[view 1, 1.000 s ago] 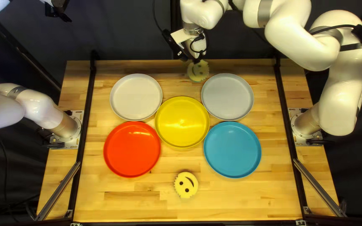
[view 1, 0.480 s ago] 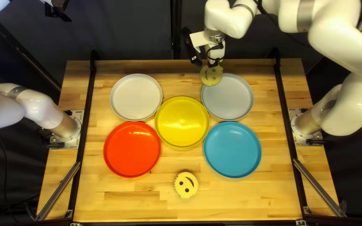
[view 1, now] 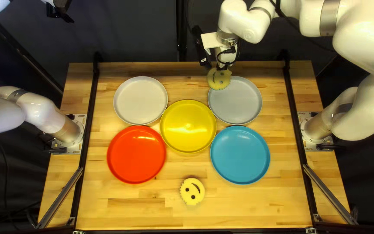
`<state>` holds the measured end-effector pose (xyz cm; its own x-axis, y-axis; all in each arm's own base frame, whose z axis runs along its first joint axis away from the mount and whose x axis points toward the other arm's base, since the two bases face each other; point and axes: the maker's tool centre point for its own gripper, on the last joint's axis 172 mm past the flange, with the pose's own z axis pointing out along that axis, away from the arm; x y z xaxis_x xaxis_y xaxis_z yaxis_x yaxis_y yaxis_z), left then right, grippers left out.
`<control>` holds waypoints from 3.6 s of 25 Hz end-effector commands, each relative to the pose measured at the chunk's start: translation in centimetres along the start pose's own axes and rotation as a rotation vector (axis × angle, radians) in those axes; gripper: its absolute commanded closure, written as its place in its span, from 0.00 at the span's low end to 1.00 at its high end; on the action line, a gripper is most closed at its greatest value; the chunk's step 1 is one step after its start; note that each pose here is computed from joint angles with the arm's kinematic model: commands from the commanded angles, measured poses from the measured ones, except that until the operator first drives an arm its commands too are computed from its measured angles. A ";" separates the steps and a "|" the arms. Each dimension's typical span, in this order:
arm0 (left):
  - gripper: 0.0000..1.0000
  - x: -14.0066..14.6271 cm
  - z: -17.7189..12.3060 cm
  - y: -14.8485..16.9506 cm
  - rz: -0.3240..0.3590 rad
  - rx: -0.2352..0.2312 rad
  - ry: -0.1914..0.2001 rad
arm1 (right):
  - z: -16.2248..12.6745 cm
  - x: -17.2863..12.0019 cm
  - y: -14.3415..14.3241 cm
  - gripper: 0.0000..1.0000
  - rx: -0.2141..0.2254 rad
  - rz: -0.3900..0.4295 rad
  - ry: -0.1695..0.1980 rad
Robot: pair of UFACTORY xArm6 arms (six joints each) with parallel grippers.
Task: Pick up sponge and scrub the plate
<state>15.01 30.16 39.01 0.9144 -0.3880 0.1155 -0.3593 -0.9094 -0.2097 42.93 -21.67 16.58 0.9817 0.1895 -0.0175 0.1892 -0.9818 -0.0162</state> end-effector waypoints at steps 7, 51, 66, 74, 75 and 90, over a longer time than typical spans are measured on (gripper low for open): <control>0.00 0.0 0.0 0.0 0.000 0.000 0.000 | 2.2 -0.2 -1.7 1.00 -0.020 -0.049 -0.008; 0.00 0.0 0.0 0.0 0.000 0.000 0.000 | 10.3 -4.4 -6.5 1.00 -0.001 -0.081 -0.060; 0.00 0.0 0.0 0.0 0.000 0.000 0.000 | 10.8 -3.9 -1.1 1.00 0.015 -0.058 -0.079; 0.00 0.0 0.0 0.0 0.000 0.000 0.000 | 11.3 -3.8 -4.6 1.00 0.009 -0.081 -0.086; 0.00 0.0 0.0 0.0 0.000 0.000 0.000 | 11.3 -4.1 -5.1 1.00 0.009 -0.083 -0.087; 0.00 0.0 0.0 0.0 0.000 0.000 0.000 | 11.6 -7.4 -4.7 1.00 0.016 -0.058 -0.086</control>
<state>15.01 30.16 39.01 0.9144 -0.3880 0.1155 -0.3593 -0.9094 -0.2097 34.46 -16.95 5.45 0.9616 0.2515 -0.1098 0.2493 -0.9679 -0.0334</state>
